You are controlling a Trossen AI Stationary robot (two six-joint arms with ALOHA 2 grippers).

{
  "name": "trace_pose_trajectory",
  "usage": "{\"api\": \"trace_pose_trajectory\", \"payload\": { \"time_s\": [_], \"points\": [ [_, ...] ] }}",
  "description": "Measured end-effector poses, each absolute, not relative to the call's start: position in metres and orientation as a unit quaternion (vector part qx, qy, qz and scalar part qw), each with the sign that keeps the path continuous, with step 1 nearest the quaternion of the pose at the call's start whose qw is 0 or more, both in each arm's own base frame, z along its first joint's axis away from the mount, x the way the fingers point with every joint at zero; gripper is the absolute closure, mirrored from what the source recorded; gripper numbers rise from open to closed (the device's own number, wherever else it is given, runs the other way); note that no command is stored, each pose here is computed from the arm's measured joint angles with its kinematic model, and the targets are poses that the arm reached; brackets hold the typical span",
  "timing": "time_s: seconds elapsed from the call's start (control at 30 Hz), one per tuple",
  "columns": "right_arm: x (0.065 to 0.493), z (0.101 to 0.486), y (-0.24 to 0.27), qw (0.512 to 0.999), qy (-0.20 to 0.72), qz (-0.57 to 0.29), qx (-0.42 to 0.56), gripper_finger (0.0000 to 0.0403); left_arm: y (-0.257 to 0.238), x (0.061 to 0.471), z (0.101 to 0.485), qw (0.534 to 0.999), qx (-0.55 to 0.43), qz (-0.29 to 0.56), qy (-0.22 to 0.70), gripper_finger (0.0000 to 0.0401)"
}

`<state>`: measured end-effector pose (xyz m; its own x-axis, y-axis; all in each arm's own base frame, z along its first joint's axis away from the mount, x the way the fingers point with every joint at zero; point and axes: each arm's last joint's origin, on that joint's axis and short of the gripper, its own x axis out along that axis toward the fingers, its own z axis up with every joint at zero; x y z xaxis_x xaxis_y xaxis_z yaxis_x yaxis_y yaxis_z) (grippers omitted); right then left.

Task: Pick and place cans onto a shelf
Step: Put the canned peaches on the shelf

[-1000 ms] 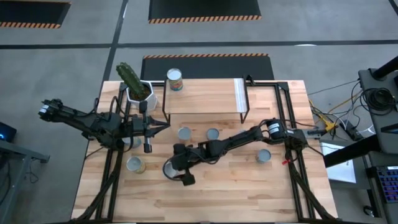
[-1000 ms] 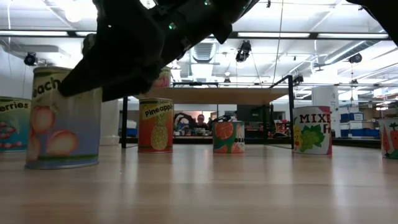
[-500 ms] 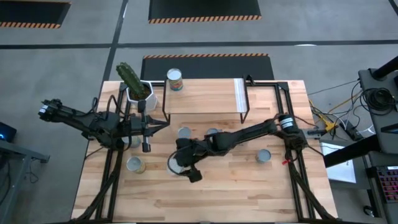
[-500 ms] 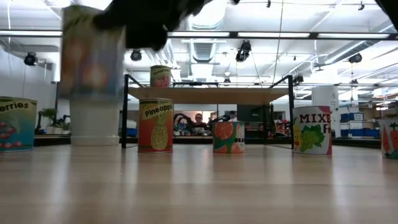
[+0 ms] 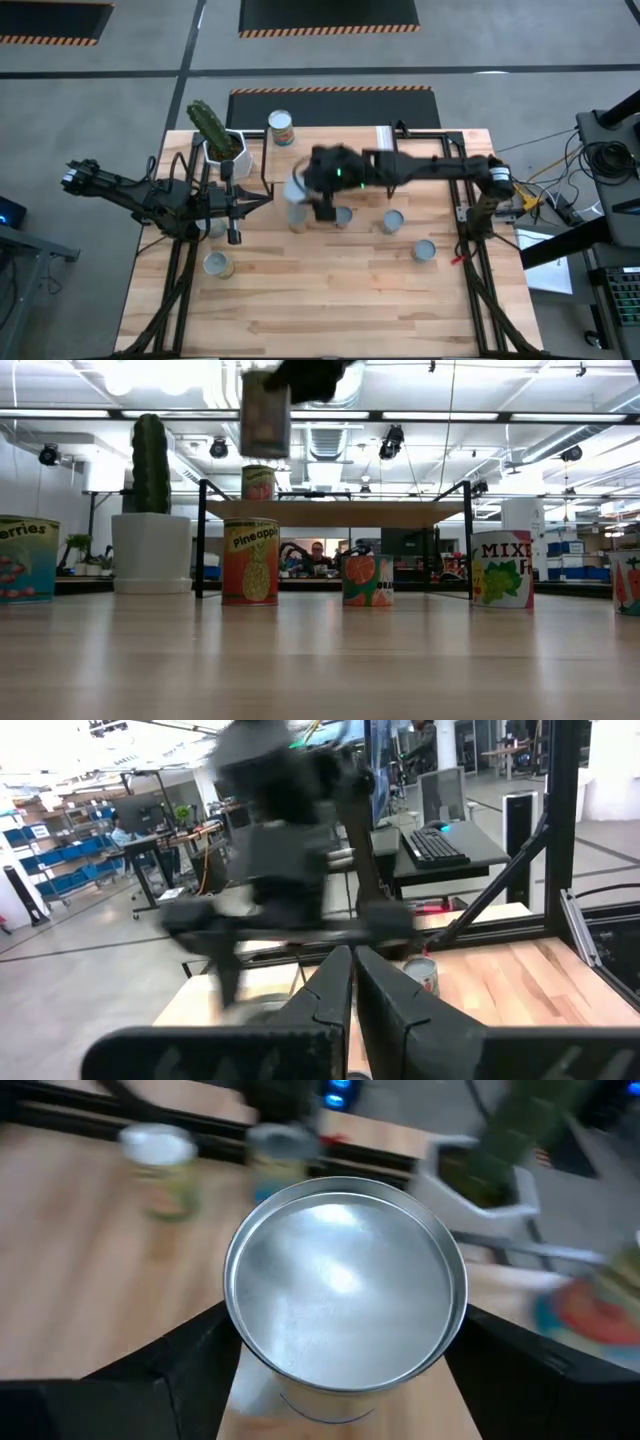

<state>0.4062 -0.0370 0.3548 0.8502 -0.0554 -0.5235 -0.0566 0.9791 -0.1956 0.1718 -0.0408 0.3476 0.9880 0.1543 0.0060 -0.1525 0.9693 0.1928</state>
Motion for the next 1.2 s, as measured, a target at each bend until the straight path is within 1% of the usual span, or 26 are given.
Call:
{"api": "trace_pose_trajectory", "payload": {
  "time_s": [0.13,0.3,0.43,0.57,0.83,1.0,1.2],
  "points": [
    [0.406,0.348,-0.076,0.953,0.282,-0.024,-0.106,0.0094,-0.041,0.172,0.347,0.992,0.097,0.077,0.005,0.0401],
    [0.404,0.341,-0.113,0.961,0.268,0.009,-0.069,0.0093,-0.041,0.172,0.347,0.992,0.098,0.077,0.005,0.0401],
    [0.403,0.340,-0.130,0.964,0.255,0.010,-0.071,0.0094,-0.041,0.172,0.347,0.992,0.099,0.077,0.005,0.0401],
    [0.404,0.332,-0.140,0.961,0.265,0.005,-0.077,0.0088,-0.041,0.172,0.347,0.992,0.099,0.077,0.005,0.0401],
    [0.409,0.319,-0.152,0.959,0.274,-0.007,-0.074,0.0063,-0.041,0.172,0.347,0.992,0.099,0.077,0.005,0.0401],
    [0.406,0.322,-0.155,0.960,0.271,-0.013,-0.072,0.0050,-0.041,0.172,0.347,0.992,0.099,0.077,0.005,0.0401],
    [0.400,0.338,-0.153,0.963,0.261,-0.019,-0.062,0.0050,-0.041,0.172,0.347,0.992,0.099,0.077,0.005,0.0401]
  ]
}}
